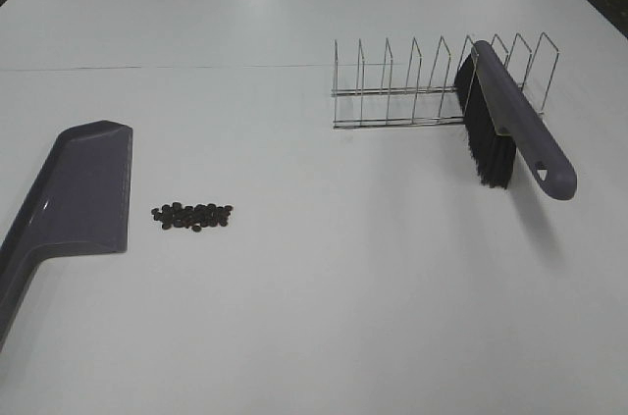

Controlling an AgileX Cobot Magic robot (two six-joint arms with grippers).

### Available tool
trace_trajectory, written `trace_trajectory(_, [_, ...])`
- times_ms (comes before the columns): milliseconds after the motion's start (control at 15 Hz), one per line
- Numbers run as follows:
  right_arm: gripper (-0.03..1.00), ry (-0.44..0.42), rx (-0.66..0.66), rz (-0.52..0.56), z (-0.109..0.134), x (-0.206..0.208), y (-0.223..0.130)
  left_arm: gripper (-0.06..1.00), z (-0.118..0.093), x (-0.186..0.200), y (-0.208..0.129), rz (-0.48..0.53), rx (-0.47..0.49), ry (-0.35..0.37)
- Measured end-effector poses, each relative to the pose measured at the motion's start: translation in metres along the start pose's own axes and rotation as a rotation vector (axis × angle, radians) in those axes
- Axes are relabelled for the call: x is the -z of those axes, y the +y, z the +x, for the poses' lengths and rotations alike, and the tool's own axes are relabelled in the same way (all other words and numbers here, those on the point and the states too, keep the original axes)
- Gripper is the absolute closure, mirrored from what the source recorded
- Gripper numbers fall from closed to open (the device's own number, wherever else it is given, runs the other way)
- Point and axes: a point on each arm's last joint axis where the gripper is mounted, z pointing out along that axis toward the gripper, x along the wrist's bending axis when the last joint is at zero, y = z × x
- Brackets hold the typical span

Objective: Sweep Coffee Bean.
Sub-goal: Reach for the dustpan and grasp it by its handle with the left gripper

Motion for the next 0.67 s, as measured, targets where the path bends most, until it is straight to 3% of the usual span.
trace_trajectory(667, [0.28,0.000,0.000,0.000,0.0000,0.0000,0.0000,-0.03,0.0000,0.0000,0.0000,0.000,0.000,0.000])
